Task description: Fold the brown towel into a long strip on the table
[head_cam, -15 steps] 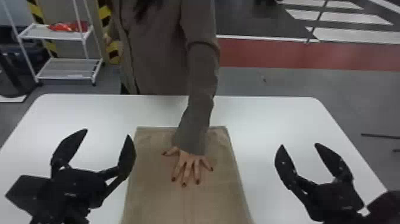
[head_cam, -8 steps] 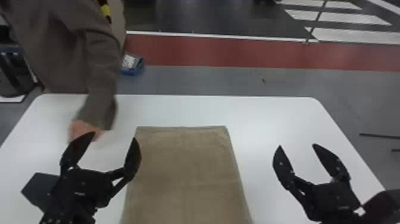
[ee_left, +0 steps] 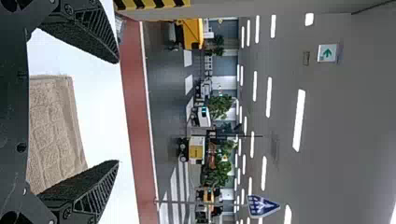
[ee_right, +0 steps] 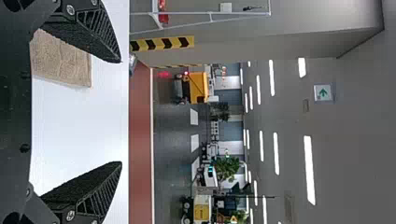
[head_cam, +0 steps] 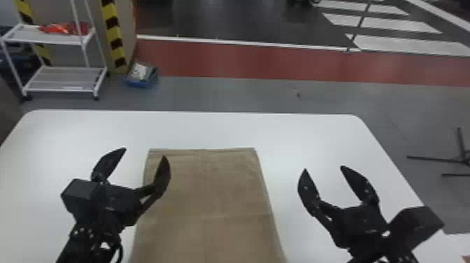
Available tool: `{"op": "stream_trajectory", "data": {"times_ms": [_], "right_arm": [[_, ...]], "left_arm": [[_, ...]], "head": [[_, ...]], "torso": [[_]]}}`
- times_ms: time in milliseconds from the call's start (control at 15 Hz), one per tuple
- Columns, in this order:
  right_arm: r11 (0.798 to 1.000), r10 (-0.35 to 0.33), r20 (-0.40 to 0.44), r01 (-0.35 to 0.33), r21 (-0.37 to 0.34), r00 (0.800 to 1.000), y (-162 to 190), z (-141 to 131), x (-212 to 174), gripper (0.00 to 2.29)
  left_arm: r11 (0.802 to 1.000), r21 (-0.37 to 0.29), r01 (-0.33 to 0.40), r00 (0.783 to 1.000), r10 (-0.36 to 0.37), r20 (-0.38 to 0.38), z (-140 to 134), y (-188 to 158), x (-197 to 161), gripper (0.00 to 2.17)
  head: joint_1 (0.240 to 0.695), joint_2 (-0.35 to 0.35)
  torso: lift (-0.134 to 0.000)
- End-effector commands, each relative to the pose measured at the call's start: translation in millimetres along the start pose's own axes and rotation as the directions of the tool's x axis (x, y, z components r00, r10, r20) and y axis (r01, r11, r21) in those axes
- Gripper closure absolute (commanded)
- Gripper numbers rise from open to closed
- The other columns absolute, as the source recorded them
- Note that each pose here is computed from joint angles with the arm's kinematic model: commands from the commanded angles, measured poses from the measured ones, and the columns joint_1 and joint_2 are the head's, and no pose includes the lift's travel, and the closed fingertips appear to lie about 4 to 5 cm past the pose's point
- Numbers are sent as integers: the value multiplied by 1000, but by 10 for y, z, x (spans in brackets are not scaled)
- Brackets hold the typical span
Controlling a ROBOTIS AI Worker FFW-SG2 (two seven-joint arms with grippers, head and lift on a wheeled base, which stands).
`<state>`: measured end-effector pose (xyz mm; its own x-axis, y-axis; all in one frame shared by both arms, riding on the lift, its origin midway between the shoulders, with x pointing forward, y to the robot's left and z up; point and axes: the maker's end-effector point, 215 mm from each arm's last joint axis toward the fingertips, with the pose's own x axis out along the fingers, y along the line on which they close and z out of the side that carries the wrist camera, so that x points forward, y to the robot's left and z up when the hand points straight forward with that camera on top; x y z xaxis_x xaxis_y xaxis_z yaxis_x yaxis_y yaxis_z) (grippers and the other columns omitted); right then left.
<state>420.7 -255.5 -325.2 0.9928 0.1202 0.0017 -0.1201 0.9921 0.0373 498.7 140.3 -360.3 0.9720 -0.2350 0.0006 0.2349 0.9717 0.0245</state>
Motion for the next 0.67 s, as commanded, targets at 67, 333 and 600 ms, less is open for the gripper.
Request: {"op": "stream_trajectory", "data": {"times_ms": [67,333,600], "right_arm": [[999,52,-39,-52,-12,998,173,-151,163,110],[994,102,-72,-104,-20,992,407,-234,231,110],[989,143,-103,-147,-32,984,606,-315,283,110]], "left_arm": [[1000,9,13,996,-13,-90,-260,91,285,215],[997,15,82,976,-77,-206,-597,-85,592,275],[995,32,90,972,-81,-223,-642,-99,874,336]], "head": [[695,-134],[695,-108],[695,-99]], "torso": [[-111],[-111],[-111]]}}
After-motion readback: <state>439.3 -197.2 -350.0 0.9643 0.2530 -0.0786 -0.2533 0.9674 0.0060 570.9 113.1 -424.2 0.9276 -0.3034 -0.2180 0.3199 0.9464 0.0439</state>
